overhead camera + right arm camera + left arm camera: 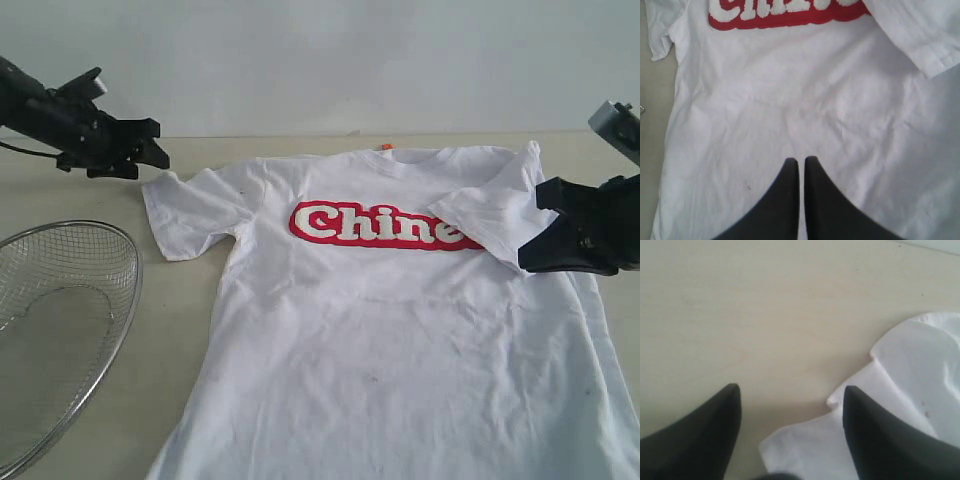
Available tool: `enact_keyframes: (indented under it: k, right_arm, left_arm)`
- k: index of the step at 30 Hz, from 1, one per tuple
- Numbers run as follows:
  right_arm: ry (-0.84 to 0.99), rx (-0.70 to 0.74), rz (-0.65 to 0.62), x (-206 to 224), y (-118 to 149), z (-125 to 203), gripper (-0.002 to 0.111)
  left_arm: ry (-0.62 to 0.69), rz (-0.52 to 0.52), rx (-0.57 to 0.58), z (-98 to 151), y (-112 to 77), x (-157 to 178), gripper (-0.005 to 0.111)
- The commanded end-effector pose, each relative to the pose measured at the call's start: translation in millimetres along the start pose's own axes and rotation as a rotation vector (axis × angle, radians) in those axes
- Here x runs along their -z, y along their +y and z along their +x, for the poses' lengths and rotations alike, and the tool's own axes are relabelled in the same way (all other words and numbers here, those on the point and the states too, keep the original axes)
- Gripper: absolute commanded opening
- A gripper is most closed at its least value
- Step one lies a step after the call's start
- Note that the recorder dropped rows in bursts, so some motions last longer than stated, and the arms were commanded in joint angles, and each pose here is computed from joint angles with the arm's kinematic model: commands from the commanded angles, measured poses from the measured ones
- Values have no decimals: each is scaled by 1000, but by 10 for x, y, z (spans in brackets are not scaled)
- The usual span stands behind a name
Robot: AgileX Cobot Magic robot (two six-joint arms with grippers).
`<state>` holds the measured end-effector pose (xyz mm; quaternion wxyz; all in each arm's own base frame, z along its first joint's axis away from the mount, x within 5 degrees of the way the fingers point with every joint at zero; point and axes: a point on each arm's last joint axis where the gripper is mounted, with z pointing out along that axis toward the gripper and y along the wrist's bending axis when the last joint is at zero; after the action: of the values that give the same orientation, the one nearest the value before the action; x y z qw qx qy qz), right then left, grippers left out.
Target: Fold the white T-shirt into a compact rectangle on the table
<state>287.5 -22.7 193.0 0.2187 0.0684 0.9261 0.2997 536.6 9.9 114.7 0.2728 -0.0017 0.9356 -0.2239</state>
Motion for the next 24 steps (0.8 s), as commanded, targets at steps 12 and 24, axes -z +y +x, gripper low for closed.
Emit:
enact_keyframes:
  k: [12,24]
  right_arm:
    - [-12,12,-1,25,16,-5,0]
    - [-21,12,10,25,7,-13,0]
  left_arm:
    - [111,112,-39,175,-32,-135,57]
    - [193,160,-45,249,-73,-117,57]
